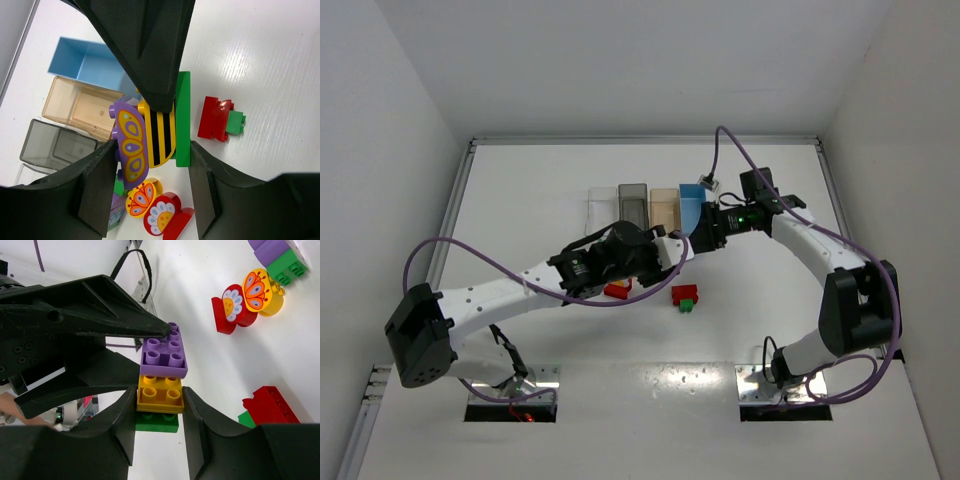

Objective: Sort the legos into containers by color

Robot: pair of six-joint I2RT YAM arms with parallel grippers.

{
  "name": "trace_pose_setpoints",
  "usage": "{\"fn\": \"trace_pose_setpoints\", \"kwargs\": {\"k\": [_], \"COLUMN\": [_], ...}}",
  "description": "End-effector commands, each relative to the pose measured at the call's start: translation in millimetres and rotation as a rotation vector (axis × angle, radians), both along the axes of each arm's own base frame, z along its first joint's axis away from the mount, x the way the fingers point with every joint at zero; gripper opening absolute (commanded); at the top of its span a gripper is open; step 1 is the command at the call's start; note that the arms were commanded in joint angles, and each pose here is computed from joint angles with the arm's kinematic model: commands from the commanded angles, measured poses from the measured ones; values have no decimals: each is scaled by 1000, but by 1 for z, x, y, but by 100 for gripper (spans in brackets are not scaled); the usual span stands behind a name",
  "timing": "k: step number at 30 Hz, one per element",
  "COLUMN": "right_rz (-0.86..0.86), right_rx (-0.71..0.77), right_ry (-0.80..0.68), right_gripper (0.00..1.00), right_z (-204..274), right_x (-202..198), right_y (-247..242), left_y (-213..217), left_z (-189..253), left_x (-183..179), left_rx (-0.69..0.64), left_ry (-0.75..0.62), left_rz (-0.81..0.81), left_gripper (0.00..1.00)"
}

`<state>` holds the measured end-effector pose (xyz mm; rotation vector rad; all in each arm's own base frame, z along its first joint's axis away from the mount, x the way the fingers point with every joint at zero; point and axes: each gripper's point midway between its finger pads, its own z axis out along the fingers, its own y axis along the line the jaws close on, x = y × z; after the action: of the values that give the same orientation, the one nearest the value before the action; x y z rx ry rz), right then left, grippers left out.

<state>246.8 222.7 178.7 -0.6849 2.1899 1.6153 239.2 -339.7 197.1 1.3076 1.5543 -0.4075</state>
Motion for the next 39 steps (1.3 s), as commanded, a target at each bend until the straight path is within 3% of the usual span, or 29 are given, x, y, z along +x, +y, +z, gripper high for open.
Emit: {"fn": "trace_pose_setpoints", "kwargs": {"k": [1, 2, 4, 5, 6, 13, 18, 19, 21, 25, 29, 39], "right_rz": [42, 42, 47, 47, 42, 111, 227, 240, 264, 283, 299, 304], "right_rx": [62, 62, 70, 70, 63, -19, -73, -83, -81, -90, -86, -30], "right_ry": [-71, -71, -69, -69, -71, -211, -276, -283, -314, -413, -494, -526], "right_gripper": [24, 17, 8, 5, 1, 0, 0, 0, 0, 0, 0, 0], "right_z": [18, 18, 20, 20, 18, 9, -6, -8, -10, 0, 11, 38], "right_x": [5, 5, 4, 4, 5, -7, -33, -35, -38, -35, -27, -15], "right_y": [7, 7, 7, 7, 7, -2, -16, -18, -20, -19, -12, 9], "left_y": [-6, -6, -5, -6, -8, 7, 44, 45, 54, 55, 41, 20], "left_z": [20, 20, 23, 23, 23, 34, 59, 63, 55, 66, 69, 55], "left_x": [-3, -3, -4, -5, -8, -48, -26, -31, -30, -12, -21, -21], "left_rx": [-68, -68, -82, -91, -100, -178, -185, -194, -165, -259, -332, -301], "left_ry": [-30, -30, -24, -9, 5, 160, 242, 265, 354, 612, 842, 845], "left_rz": [-18, -18, -13, -6, -22, -125, -62, -117, -132, -198, -364, -409], "left_gripper": [38, 42, 70, 89, 100, 100, 100, 100, 100, 100, 96, 93]}}
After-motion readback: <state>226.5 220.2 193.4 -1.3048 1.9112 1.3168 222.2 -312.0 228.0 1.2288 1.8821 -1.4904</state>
